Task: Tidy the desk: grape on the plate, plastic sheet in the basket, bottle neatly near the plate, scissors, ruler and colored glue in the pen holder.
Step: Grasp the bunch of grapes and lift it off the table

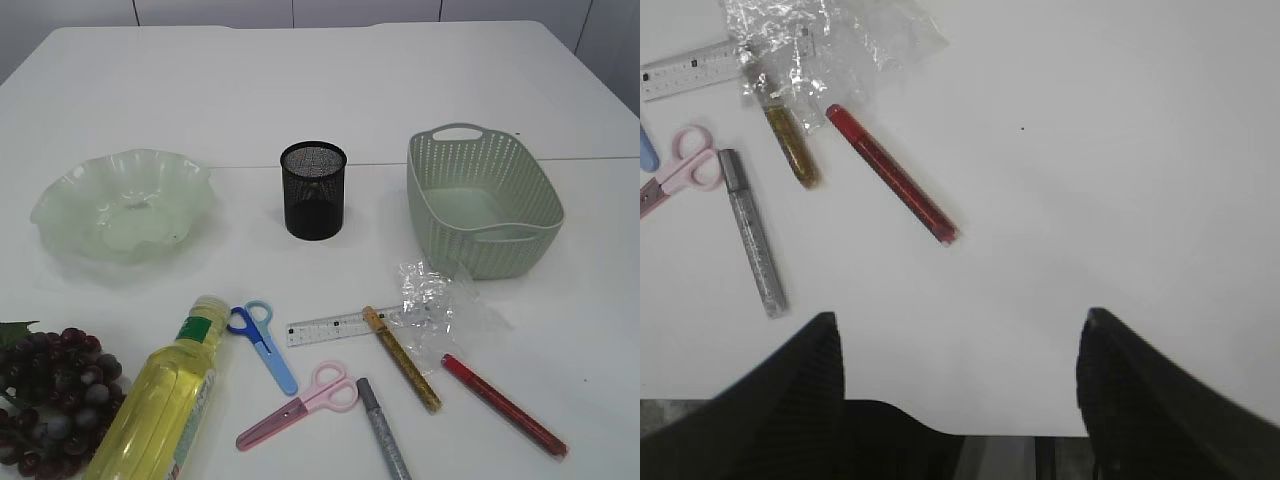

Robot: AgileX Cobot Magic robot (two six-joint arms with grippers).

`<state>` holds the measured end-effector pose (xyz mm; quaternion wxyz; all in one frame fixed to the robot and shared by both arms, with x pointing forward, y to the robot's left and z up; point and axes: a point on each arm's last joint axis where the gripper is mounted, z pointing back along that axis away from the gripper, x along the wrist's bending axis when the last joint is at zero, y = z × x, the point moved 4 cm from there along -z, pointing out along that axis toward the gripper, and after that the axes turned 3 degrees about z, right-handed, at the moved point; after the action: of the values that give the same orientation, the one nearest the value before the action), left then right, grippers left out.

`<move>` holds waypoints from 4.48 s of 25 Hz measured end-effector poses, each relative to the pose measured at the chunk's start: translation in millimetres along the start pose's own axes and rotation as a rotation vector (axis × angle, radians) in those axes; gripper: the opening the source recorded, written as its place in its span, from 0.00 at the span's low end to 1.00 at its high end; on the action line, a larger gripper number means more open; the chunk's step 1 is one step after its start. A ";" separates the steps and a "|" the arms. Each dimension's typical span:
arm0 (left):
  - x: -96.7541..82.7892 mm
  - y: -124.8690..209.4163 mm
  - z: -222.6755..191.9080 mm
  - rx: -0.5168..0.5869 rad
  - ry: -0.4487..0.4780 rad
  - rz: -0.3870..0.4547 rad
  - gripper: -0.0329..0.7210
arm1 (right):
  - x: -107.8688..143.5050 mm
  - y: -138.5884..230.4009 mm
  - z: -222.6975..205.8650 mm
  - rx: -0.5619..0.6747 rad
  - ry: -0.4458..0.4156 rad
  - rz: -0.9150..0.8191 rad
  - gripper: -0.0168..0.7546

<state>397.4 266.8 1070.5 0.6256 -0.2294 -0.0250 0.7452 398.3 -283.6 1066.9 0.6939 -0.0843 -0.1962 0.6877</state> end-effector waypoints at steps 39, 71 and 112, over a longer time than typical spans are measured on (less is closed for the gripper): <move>-8.3 -42.8 -184.4 0.385 -0.076 0.181 0.91 | -9.9 -45.2 -64.6 0.251 -0.016 -0.002 0.71; 9.0 -30.5 -242.4 0.513 -0.146 0.241 0.51 | -10.0 -45.4 -64.6 0.249 -0.017 0.003 0.71; 11.0 -32.0 -177.5 0.502 -0.219 0.057 0.15 | -7.7 -45.7 -64.6 0.248 -0.033 -0.006 0.71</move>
<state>491.8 239.7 918.9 0.6352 0.0142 0.0992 0.7658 465.7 -283.1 1024.7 0.6977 0.0139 -0.1214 0.7059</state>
